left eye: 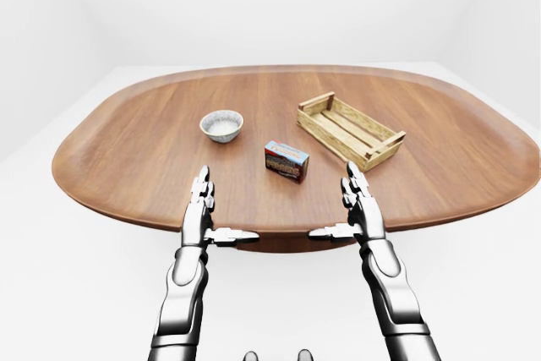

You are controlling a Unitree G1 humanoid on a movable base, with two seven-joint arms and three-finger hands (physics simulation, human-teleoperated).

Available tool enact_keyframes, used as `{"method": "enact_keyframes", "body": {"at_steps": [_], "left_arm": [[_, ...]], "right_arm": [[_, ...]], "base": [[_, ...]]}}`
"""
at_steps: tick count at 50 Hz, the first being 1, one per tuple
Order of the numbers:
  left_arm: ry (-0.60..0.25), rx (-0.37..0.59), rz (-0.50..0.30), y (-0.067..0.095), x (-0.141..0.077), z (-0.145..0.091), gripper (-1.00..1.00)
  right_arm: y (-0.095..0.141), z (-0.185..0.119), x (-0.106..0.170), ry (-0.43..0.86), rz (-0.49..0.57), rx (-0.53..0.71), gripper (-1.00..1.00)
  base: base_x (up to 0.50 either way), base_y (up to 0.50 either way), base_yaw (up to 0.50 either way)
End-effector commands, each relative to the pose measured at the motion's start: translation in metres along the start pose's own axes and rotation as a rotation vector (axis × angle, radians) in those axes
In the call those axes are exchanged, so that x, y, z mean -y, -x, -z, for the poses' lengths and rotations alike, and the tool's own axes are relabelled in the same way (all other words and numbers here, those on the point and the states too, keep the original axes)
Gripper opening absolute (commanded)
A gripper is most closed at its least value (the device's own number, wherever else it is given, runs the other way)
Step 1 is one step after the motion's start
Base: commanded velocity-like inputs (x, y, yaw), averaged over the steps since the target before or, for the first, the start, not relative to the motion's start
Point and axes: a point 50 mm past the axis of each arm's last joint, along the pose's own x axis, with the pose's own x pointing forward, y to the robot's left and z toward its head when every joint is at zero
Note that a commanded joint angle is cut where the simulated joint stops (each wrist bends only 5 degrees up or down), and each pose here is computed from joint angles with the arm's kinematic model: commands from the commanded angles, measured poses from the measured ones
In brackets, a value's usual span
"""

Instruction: Pick up the chocolate pudding and put it in the tray.

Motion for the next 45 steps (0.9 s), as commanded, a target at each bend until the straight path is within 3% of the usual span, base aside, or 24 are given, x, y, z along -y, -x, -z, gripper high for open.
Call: {"method": "enact_keyframes", "body": {"at_steps": [1,36,38,43,45], "left_arm": [[-0.001,0.000,0.001,0.000,0.000,0.000,1.00],[-0.003,0.002,0.002,0.000,0.000,-0.001,1.00],[0.010,0.026,-0.008,0.001,-0.001,-0.005,1.00],[0.131,0.243,-0.054,0.008,-0.007,-0.042,1.00],[0.153,0.263,-0.050,0.010,-0.007,-0.047,1.00]], "right_arm": [[0.000,0.001,0.000,0.000,-0.001,0.000,1.00],[0.001,-0.001,0.000,0.005,0.000,0.011,1.00],[0.002,-0.004,0.000,0.014,0.006,0.031,1.00],[0.011,-0.028,-0.003,0.051,0.012,0.177,1.00],[0.012,-0.030,-0.002,0.058,0.017,0.187,1.00]], "base": [[0.26,0.00,0.00],[0.26,0.00,0.00],[0.26,0.00,0.00],[0.26,0.00,0.00],[0.26,0.00,0.00]]}}
